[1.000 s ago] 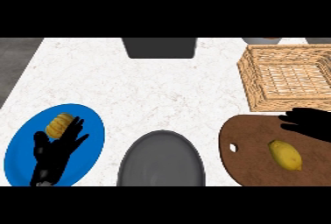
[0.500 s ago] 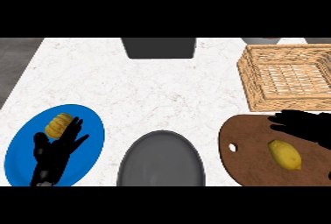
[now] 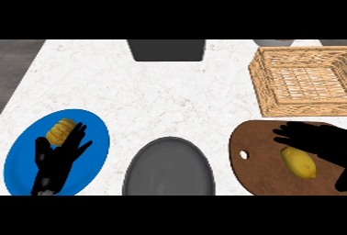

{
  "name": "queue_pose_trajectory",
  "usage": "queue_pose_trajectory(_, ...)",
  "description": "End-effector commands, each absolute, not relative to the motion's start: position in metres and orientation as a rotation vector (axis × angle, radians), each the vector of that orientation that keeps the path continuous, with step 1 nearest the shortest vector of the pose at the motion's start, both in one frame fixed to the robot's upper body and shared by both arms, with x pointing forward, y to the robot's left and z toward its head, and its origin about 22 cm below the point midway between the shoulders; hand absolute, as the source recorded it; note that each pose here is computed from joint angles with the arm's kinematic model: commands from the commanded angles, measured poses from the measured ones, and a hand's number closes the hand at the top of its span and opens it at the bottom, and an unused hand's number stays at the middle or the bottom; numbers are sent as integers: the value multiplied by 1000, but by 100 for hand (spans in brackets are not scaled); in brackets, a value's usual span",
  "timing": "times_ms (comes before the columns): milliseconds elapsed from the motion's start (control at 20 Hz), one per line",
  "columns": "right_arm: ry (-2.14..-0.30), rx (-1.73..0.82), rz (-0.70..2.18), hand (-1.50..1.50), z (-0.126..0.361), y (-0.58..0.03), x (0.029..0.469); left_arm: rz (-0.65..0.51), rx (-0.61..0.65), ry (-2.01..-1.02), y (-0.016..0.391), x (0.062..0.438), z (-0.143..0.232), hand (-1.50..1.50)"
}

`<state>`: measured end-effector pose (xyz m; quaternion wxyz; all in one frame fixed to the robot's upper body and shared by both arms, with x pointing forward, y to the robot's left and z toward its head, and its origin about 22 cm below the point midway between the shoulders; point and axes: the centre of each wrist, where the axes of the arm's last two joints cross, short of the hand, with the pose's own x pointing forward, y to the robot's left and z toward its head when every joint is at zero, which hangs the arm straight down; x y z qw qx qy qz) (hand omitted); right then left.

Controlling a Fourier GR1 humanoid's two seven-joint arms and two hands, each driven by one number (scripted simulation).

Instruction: Pick the lemon from the cutting board and place it in the basket

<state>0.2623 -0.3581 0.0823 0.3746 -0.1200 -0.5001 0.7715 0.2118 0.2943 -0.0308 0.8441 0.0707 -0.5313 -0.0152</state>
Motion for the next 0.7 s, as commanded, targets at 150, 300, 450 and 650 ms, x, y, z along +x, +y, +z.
queue_pose_trajectory(150,-1251,-314,1990,-150,65,-357,254,-29,154,-1011,303,203,-55,0)
queue_pose_trajectory(300,-1248,-319,1978,-150,53,-346,260,-38,161,-1003,300,200,-48,0)
queue_pose_trajectory(450,-1265,-303,1983,-150,42,-336,261,-24,159,-1018,289,194,-49,0)
queue_pose_trajectory(650,-1262,-297,1986,-150,41,-339,262,-49,163,-1016,285,205,-46,0)
